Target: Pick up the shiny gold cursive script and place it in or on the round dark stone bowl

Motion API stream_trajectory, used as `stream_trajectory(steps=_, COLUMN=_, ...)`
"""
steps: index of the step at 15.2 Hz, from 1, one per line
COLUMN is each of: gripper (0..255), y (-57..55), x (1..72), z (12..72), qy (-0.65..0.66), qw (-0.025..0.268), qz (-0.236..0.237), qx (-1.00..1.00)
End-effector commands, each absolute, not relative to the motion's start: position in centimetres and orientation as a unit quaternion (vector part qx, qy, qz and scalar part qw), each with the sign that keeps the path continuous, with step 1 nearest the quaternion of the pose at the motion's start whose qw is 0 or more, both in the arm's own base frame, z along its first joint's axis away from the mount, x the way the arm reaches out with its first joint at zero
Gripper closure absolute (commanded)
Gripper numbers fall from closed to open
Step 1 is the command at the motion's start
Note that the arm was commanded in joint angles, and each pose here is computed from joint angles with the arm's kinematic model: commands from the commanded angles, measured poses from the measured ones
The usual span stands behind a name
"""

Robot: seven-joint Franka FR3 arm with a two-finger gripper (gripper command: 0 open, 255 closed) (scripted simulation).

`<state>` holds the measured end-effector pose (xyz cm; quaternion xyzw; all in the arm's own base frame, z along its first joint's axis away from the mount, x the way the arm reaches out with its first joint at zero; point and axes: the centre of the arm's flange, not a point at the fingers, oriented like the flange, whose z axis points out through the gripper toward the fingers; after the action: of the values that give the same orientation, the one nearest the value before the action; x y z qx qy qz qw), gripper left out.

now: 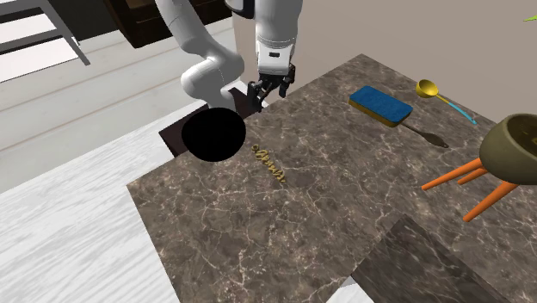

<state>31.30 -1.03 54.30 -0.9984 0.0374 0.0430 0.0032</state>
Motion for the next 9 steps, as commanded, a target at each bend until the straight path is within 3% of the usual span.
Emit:
stream_trajectory(steps=1, gripper=0, y=-1.0, x=31.3, z=54.3, qy=0.037, qw=0.003, qz=0.043, qx=-0.998)
stream_trajectory(steps=9, gripper=0, y=-6.3, x=36.1, z=46.8, qy=0.004, qw=0.007, qz=0.03, qx=-1.0)
